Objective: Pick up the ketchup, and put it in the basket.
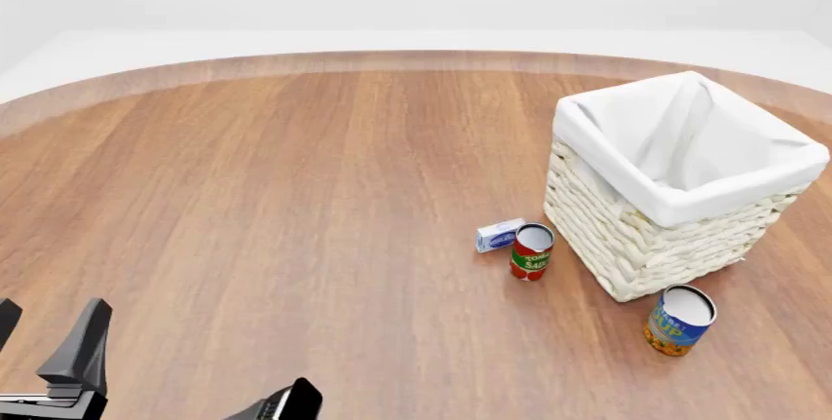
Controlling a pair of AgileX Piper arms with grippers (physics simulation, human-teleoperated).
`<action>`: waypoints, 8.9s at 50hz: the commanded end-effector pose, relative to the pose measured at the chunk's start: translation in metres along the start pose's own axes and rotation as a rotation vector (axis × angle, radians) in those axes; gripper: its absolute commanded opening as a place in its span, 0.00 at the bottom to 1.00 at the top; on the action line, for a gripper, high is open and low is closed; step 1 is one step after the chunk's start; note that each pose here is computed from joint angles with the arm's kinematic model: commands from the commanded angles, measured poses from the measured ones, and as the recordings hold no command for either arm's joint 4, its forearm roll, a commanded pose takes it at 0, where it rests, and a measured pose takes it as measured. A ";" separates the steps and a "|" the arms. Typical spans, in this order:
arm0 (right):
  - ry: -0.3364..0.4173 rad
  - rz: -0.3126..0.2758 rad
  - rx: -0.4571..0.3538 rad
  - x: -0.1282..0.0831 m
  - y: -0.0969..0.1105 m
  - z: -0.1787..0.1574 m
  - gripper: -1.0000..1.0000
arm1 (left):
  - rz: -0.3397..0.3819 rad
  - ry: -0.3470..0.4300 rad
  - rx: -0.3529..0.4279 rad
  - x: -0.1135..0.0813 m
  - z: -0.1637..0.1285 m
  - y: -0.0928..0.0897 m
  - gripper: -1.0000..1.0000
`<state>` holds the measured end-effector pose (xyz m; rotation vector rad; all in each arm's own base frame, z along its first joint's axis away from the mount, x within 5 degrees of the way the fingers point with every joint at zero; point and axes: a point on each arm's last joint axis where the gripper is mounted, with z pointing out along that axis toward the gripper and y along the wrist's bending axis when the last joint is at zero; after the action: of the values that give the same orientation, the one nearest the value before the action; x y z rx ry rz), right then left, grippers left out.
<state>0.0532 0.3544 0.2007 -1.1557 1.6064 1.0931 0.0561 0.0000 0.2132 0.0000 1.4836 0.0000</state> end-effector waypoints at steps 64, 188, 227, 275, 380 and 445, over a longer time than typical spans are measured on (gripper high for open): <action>0.032 0.026 0.006 0.005 -0.001 0.059 1.00 | 0.000 0.000 0.000 0.000 0.000 0.000 1.00; -0.156 0.116 0.325 -0.062 -0.146 0.049 0.00 | 0.000 0.000 0.000 0.000 0.000 0.000 1.00; -0.388 -0.006 0.624 -0.135 -0.208 -0.099 0.00 | 0.000 0.000 0.000 0.000 0.000 0.000 1.00; -0.526 -0.048 0.977 -0.136 -0.214 -0.250 0.00 | 0.000 0.000 0.000 0.000 0.000 0.000 1.00; -0.442 0.079 1.434 -0.087 -0.247 -0.358 0.00 | 0.000 0.000 0.000 0.000 0.000 0.000 1.00; -0.354 0.122 1.449 -0.077 -0.268 -0.357 0.00 | 0.000 0.000 0.000 0.000 0.000 0.000 1.00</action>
<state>0.2738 -0.0199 0.3204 0.0939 1.5907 -0.0211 0.0561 0.0000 0.2132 0.0000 1.4836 0.0000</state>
